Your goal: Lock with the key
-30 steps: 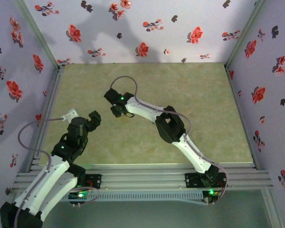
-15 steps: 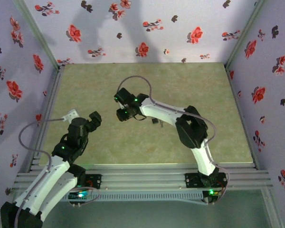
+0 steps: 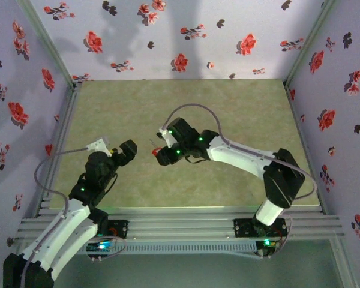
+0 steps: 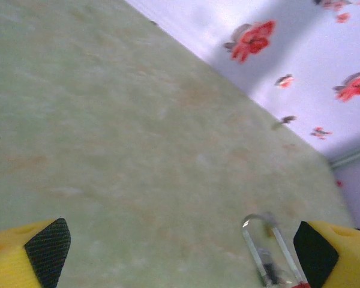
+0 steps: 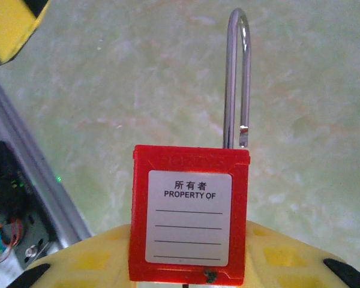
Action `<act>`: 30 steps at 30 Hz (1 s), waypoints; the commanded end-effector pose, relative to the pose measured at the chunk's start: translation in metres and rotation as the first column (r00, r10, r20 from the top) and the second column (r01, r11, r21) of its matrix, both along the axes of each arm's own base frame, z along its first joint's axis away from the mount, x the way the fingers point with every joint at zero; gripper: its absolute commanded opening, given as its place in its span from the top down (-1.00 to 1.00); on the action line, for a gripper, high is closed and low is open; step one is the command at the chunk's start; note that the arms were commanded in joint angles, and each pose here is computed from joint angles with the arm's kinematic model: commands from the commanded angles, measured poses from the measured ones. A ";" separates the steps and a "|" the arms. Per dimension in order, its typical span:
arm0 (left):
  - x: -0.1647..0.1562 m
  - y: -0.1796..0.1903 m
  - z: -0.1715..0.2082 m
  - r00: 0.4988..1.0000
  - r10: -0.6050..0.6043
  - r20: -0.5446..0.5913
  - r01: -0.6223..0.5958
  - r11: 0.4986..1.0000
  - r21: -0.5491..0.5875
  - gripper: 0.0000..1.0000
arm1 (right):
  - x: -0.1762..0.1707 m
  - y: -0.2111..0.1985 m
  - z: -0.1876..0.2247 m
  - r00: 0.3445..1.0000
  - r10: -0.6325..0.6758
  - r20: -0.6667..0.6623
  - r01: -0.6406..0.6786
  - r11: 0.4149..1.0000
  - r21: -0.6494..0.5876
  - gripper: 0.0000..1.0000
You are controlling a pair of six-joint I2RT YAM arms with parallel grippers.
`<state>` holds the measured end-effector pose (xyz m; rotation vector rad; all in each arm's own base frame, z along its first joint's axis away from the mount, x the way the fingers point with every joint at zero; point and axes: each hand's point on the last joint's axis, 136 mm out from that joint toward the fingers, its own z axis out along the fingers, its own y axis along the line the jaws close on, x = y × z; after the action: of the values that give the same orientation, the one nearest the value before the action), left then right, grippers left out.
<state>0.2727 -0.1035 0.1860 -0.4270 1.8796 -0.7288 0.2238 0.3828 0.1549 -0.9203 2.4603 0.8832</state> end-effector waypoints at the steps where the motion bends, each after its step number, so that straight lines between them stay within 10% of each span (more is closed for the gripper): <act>1: 0.002 -0.024 0.034 0.987 -0.107 0.119 0.124 0.982 -0.146 -0.99 | -0.008 0.001 0.026 1.000 0.025 0.015 -0.026 0.994 0.107 1.00; 30: 0.017 -0.118 0.025 0.878 -0.448 0.171 0.463 0.702 -0.541 -0.99 | -0.039 -0.019 0.046 0.999 0.041 0.009 -0.042 0.967 0.250 1.00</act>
<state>0.2956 -0.2126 0.1883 -0.3742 1.8105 -1.5550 0.1845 0.3600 0.1825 -0.8982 2.3356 1.1038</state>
